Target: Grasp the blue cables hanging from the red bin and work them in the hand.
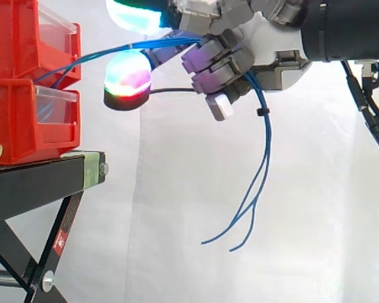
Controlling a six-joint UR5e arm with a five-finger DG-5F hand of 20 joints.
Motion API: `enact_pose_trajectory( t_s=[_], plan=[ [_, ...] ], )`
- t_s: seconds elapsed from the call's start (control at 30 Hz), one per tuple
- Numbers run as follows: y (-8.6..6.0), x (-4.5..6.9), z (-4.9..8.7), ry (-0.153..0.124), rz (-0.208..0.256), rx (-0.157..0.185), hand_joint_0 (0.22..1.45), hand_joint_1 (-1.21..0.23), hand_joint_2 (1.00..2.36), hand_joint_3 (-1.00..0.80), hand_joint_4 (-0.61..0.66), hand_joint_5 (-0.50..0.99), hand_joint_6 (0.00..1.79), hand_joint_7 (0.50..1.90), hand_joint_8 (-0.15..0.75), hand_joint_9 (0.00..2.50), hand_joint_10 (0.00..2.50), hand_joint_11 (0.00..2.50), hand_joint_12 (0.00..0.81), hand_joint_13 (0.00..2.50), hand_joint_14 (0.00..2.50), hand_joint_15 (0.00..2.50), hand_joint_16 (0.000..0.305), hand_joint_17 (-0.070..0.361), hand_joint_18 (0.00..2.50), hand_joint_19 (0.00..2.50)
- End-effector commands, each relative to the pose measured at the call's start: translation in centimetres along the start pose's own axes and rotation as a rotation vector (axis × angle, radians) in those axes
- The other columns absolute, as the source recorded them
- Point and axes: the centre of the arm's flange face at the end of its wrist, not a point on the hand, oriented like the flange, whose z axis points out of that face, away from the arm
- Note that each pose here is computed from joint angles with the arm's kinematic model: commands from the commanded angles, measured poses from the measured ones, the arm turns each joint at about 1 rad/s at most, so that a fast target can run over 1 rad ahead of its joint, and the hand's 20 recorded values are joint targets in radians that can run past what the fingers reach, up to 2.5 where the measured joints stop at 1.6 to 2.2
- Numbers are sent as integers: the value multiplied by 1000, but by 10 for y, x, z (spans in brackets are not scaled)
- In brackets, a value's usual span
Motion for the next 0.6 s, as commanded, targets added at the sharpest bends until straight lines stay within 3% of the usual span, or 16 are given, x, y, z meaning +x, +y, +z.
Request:
enact_pose_trajectory(
  t_s=[0.0,0.27,0.37,0.57],
  plan=[
    [-3,-5,2,-13,-33,5,838,-519,1010,-803,301,510,9,1344,535,1779,2500,2500,712,2021,2500,1972,237,178,2500,648],
    [3,-9,8,-28,-65,-18,847,-507,1010,-785,301,504,10,1339,535,1779,2500,2500,712,2021,2500,1972,237,178,2500,648],
    [4,-11,11,-38,-96,-28,860,-521,1014,-704,306,503,9,1347,535,1779,2500,2500,712,2021,2500,1972,237,178,2500,648],
    [6,-11,12,-34,-95,-38,878,-565,1019,-553,300,489,9,1341,535,1779,2500,2500,712,2021,2500,1972,237,178,2500,648]
  ],
)
